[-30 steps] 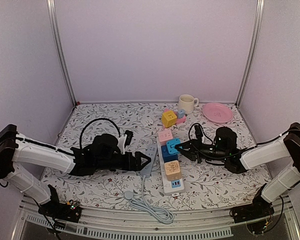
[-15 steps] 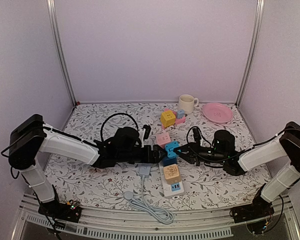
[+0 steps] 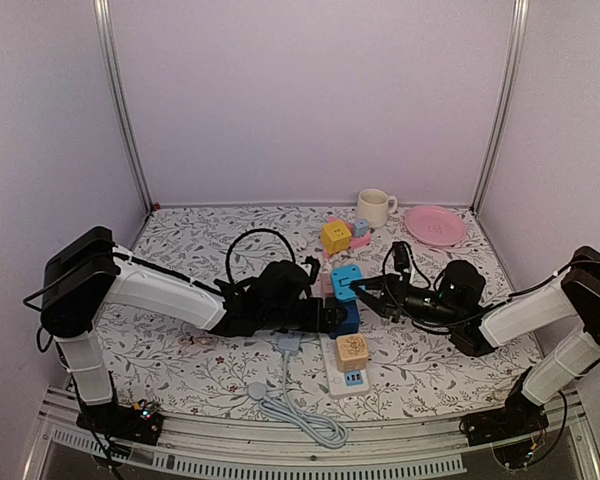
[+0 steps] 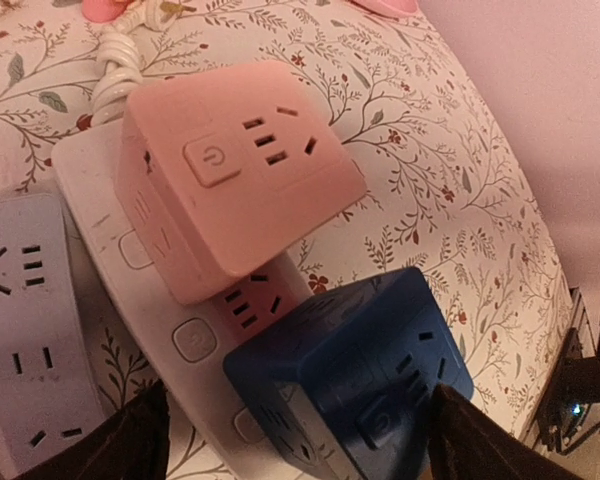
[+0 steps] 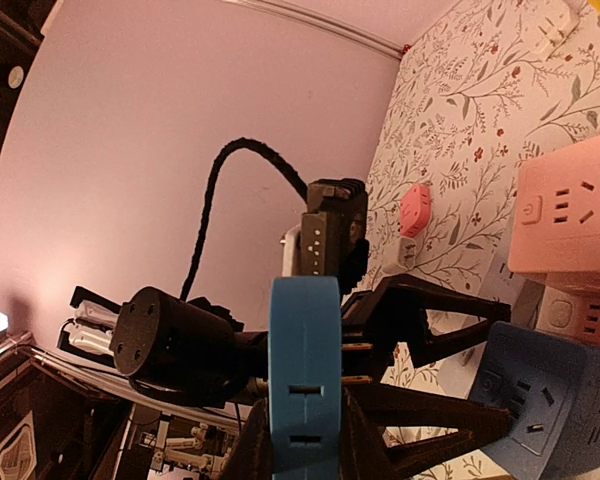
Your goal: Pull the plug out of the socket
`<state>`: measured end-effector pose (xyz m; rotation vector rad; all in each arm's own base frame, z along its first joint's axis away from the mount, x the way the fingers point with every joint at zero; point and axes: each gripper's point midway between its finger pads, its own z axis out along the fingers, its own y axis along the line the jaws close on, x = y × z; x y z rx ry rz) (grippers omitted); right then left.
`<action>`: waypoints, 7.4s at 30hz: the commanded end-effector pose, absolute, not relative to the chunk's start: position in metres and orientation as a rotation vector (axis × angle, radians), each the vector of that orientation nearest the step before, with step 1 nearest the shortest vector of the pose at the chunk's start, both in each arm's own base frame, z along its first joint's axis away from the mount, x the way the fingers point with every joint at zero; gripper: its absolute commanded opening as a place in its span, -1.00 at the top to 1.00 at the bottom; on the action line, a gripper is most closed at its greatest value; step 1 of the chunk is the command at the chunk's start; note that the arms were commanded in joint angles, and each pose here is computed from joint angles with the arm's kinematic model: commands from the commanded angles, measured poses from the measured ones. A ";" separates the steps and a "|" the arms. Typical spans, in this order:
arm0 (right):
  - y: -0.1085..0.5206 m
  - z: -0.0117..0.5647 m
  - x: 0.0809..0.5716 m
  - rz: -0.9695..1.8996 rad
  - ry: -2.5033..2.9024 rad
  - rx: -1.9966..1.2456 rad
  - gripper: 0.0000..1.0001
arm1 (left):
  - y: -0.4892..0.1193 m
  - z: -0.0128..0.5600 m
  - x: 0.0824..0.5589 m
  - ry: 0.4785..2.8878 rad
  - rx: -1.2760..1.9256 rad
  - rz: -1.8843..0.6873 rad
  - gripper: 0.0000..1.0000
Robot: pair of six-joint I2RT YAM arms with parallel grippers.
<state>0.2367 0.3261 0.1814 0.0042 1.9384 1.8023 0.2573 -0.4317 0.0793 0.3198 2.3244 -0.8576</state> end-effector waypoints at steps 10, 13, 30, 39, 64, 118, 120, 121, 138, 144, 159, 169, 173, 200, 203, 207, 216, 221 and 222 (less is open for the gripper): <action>0.300 0.192 0.244 1.632 1.943 0.041 0.95 | -0.409 0.042 0.239 2.426 0.379 -0.705 -0.78; 0.283 0.185 0.251 1.480 1.988 0.073 0.95 | -0.412 0.051 0.238 2.404 0.389 -0.738 -0.78; 0.199 0.158 0.255 1.025 2.061 0.217 0.90 | -0.383 0.153 0.225 2.181 0.332 -0.933 -0.79; 0.176 0.125 0.252 0.857 2.154 0.280 0.79 | -0.323 0.177 0.214 2.121 0.225 -0.898 -0.82; 0.172 0.087 0.244 0.772 2.277 0.269 -0.24 | -0.284 0.169 0.200 2.092 0.125 -0.937 -0.85; 0.320 0.072 0.180 0.237 2.453 -0.220 0.14 | -0.363 0.140 0.206 2.171 0.251 -1.102 -0.84; 0.317 0.076 0.180 0.252 2.443 -0.207 0.32 | -0.364 0.137 0.203 2.178 0.249 -1.120 -0.84; 0.317 0.079 0.181 0.264 2.436 -0.196 0.40 | -0.364 0.135 0.203 2.182 0.247 -1.127 -0.84; 0.333 0.195 0.183 1.138 2.049 -0.109 0.92 | -0.372 0.128 0.195 2.191 0.238 -1.224 -0.84; 0.336 0.214 0.178 1.398 1.927 -0.119 0.93 | -0.374 0.128 0.193 2.188 0.224 -1.257 -0.84; 0.354 0.219 0.166 1.573 1.822 -0.190 0.95 | -0.369 0.102 0.204 2.248 0.022 -1.221 -0.62; 0.373 0.226 0.151 1.534 1.799 -0.325 0.94 | -0.365 0.106 0.204 2.220 -0.026 -1.249 0.03; 0.387 0.225 0.148 1.437 1.827 -0.399 0.94 | -0.364 0.107 0.204 2.217 -0.027 -1.251 0.41; 0.380 0.223 0.158 1.155 1.894 -0.417 0.94 | -0.339 0.111 0.212 2.223 0.019 -0.868 1.00; 0.371 0.224 0.158 1.157 1.887 -0.392 0.94 | -0.336 0.112 0.212 2.218 0.011 -0.864 1.00; 0.369 0.228 0.154 1.181 1.874 -0.399 0.94 | -0.334 0.111 0.213 2.220 0.008 -0.847 1.00; 0.370 0.238 0.149 1.212 1.847 -0.435 0.94 | -0.334 0.110 0.216 2.227 0.012 -0.806 1.00; 0.370 0.242 0.148 1.216 1.832 -0.445 0.94 | -0.336 0.110 0.217 2.230 0.018 -0.798 1.00; 0.367 0.241 0.150 1.210 1.834 -0.439 0.94 | -0.336 0.110 0.217 2.231 0.019 -0.796 1.00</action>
